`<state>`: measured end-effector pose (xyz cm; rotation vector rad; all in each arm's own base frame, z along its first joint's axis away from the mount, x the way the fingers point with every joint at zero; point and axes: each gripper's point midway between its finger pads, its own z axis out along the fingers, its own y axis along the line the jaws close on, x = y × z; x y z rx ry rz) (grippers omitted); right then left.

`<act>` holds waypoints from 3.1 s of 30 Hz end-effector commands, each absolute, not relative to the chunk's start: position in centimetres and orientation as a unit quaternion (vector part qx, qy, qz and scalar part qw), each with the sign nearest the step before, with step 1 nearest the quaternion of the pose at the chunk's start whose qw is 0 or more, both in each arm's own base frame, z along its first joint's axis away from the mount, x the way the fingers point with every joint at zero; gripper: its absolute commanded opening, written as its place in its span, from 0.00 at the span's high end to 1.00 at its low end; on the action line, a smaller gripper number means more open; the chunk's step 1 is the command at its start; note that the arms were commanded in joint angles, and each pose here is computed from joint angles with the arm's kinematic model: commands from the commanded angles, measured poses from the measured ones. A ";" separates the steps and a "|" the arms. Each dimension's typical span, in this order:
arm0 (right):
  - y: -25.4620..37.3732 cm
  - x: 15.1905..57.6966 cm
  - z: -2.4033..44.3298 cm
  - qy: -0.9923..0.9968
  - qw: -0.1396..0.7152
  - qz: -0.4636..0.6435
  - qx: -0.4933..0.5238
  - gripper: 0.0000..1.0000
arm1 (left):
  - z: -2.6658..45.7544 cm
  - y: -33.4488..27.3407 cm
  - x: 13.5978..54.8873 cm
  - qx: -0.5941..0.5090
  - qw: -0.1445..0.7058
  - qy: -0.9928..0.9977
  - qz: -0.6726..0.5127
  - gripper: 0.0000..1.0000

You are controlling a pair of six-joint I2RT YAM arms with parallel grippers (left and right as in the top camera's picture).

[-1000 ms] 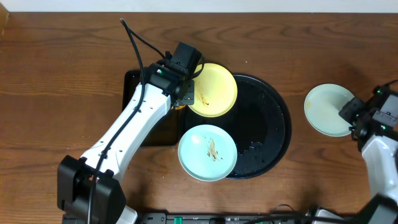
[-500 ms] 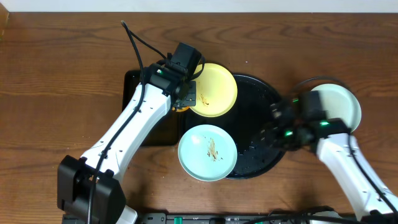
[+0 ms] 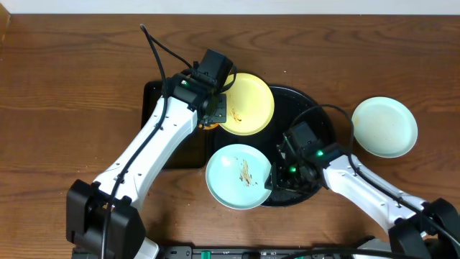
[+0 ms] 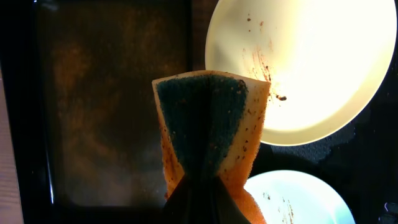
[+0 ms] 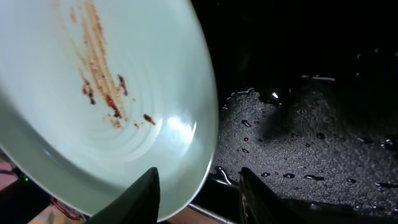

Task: Clean dirty plates on tray and stack at the side
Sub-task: 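Move the right gripper to grip the rim of the other pale green plate, then scrub the second pale green plate with the sponge in the left gripper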

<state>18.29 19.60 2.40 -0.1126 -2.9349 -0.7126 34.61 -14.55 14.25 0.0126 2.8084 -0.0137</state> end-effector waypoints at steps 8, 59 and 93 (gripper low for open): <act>18.7 18.4 0.7 -0.977 0.060 -0.192 -0.064 0.92 | 14.6 -14.3 34.3 0.000 0.168 0.986 -0.007 0.93; 6.2 24.8 -0.4 -0.995 -0.075 0.017 -0.065 0.99 | 6.1 -36.2 23.6 0.186 -0.067 0.914 -0.355 0.93; 6.2 24.5 -0.5 -0.995 -0.070 0.019 -0.065 0.99 | -2.5 -28.5 29.8 0.080 -0.019 0.981 -0.173 0.93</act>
